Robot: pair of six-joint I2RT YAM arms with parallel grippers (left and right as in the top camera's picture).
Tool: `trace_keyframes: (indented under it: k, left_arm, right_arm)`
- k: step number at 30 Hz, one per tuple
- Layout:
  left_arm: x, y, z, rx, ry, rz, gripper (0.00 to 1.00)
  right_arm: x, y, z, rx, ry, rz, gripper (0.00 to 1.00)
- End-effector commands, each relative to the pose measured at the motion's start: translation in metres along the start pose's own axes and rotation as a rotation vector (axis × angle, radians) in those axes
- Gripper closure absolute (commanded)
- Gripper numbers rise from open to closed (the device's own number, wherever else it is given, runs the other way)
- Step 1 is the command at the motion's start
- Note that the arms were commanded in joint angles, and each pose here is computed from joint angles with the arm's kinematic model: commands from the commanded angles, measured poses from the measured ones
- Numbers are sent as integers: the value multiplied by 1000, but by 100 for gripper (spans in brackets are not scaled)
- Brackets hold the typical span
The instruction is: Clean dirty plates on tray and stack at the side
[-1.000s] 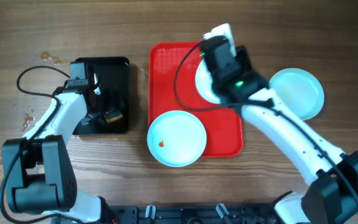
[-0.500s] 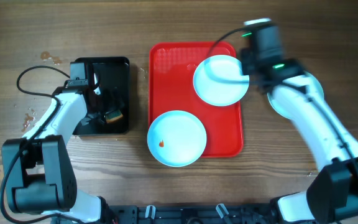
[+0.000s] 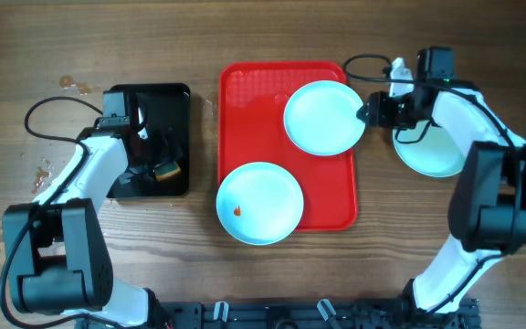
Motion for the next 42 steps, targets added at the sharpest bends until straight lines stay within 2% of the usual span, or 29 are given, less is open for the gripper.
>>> trace_keyframes:
  k: [1,3,6,10,14,21,26,33,42]
  left_arm:
    - [1,1,-2,7,12,4,0]
    - [1,1,-2,7,12,4,0]
    - [1,1,-2,7,12,4,0]
    - [1,1,-2,7,13,4,0]
    - [1,1,-2,7,12,4,0]
    - [1,1,-2,7,12,4,0]
    - [1,1,-2,7,12,4,0]
    - [1,1,-2,7,12,4,0]
    - [1,1,-2,7,12,4,0]
  right_arm:
    - [9,2,2,-40,-27,21,68]
    - [9,-1,0,-47,-13,7,85]
    - [9,-3,0,-50,-10,0,96]
    - [-8,-11,9,-53,23,-45,96]
    - [-45,-22,34,-164,215,-146,96]
    - [-124,-26,104,-355,832,-475,96]
    - [-159,-15,156,-445,1142,-704,96]
    - [-165,-7,200,-559,1175,-783,95]
    - [-168,-2,206,-578,1207,-793,96]
Point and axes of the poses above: each gripper's point midway between its finger pads, its own x axis out along the fingers, its own z axis along the line the jaws close on, y = z × x, the point moved 2 cm from there along -x, back along the fingers, and after that the axes turned 3 degrees about x, right-handed, at the moved point
